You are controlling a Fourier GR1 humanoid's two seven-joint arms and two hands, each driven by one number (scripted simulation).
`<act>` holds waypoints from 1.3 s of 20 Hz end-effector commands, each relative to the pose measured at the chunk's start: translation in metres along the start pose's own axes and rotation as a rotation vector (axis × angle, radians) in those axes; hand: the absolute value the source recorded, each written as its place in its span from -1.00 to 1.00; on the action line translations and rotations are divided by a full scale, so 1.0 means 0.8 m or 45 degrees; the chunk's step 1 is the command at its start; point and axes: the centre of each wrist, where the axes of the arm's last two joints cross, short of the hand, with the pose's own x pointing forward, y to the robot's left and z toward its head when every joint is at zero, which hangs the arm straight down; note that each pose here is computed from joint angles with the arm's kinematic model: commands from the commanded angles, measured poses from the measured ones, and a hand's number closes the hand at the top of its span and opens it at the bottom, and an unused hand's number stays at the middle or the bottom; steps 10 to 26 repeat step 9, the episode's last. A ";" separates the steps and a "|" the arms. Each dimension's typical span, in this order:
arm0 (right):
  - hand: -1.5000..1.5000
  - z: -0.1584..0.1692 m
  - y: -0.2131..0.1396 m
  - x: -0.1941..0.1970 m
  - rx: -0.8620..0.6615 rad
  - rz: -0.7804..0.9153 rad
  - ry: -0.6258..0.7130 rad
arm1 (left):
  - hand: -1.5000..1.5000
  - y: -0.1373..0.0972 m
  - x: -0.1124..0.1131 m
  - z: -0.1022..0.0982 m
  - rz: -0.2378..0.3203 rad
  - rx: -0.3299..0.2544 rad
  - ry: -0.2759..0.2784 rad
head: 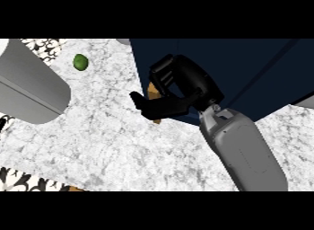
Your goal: Pick up the bottled water, place it into the cabinet and close the cabinet
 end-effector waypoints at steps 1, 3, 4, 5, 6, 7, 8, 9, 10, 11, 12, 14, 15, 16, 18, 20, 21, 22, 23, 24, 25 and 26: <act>1.00 -0.042 -0.016 0.029 -0.190 -0.082 -0.017 | -1.00 0.005 0.000 0.006 0.005 0.013 0.009; -1.00 -0.046 -0.024 0.024 -0.246 -0.148 -0.005 | -1.00 0.004 -0.006 0.012 0.020 0.020 0.017; -1.00 -0.047 -0.028 0.027 -0.261 -0.177 -0.017 | -1.00 -0.002 0.000 0.003 0.015 -0.006 -0.014; -1.00 -0.051 -0.026 0.023 -0.263 -0.206 0.006 | -1.00 0.006 0.001 0.008 0.012 0.021 -0.007; -1.00 -0.055 -0.022 0.026 -0.262 -0.205 0.008 | -1.00 0.002 0.000 0.006 0.005 0.007 -0.014; -1.00 -0.057 -0.019 0.029 -0.265 -0.205 0.007 | -1.00 0.000 -0.005 0.008 0.018 0.005 -0.010; -1.00 -0.061 -0.017 0.025 -0.258 -0.203 0.023 | -1.00 0.005 -0.004 0.011 0.010 0.032 -0.009; -1.00 -0.063 -0.015 0.035 -0.279 -0.213 0.007 | -1.00 0.003 0.000 0.011 0.009 0.023 -0.006; -1.00 -0.063 -0.015 0.035 -0.279 -0.213 0.007 | -1.00 0.003 0.000 0.011 0.009 0.023 -0.006; -1.00 -0.063 -0.015 0.035 -0.279 -0.213 0.007 | -1.00 0.003 0.000 0.011 0.009 0.023 -0.006; -1.00 -0.063 -0.015 0.035 -0.279 -0.213 0.007 | -1.00 0.003 0.000 0.011 0.009 0.023 -0.006; -1.00 -0.063 -0.015 0.035 -0.279 -0.213 0.007 | -1.00 0.003 0.000 0.011 0.009 0.023 -0.006; -1.00 -0.063 -0.015 0.035 -0.279 -0.213 0.007 | -1.00 0.003 0.000 0.011 0.009 0.023 -0.006; -1.00 -0.063 -0.015 0.035 -0.279 -0.213 0.007 | -1.00 0.003 0.000 0.011 0.009 0.023 -0.006; -1.00 -0.063 -0.015 0.035 -0.279 -0.213 0.007 | -1.00 0.003 0.000 0.011 0.009 0.023 -0.006; -1.00 -0.063 -0.015 0.035 -0.279 -0.213 0.007 | -1.00 0.003 0.000 0.011 0.009 0.023 -0.006; -1.00 -0.063 -0.015 0.035 -0.279 -0.213 0.007 | -1.00 0.003 0.000 0.011 0.009 0.023 -0.006; -1.00 -0.063 -0.015 0.035 -0.279 -0.213 0.007 | -1.00 0.003 0.000 0.011 0.009 0.023 -0.006; -1.00 -0.063 -0.015 0.035 -0.279 -0.213 0.007 | -1.00 0.003 0.000 0.011 0.009 0.023 -0.006; -1.00 -0.063 -0.015 0.035 -0.279 -0.213 0.007 | -1.00 0.003 0.000 0.011 0.009 0.023 -0.006; -1.00 -0.063 -0.015 0.035 -0.279 -0.213 0.007 | -1.00 0.003 0.000 0.011 0.009 0.023 -0.006; -1.00 -0.063 -0.015 0.035 -0.279 -0.213 0.007 | -1.00 0.003 0.000 0.011 0.009 0.023 -0.006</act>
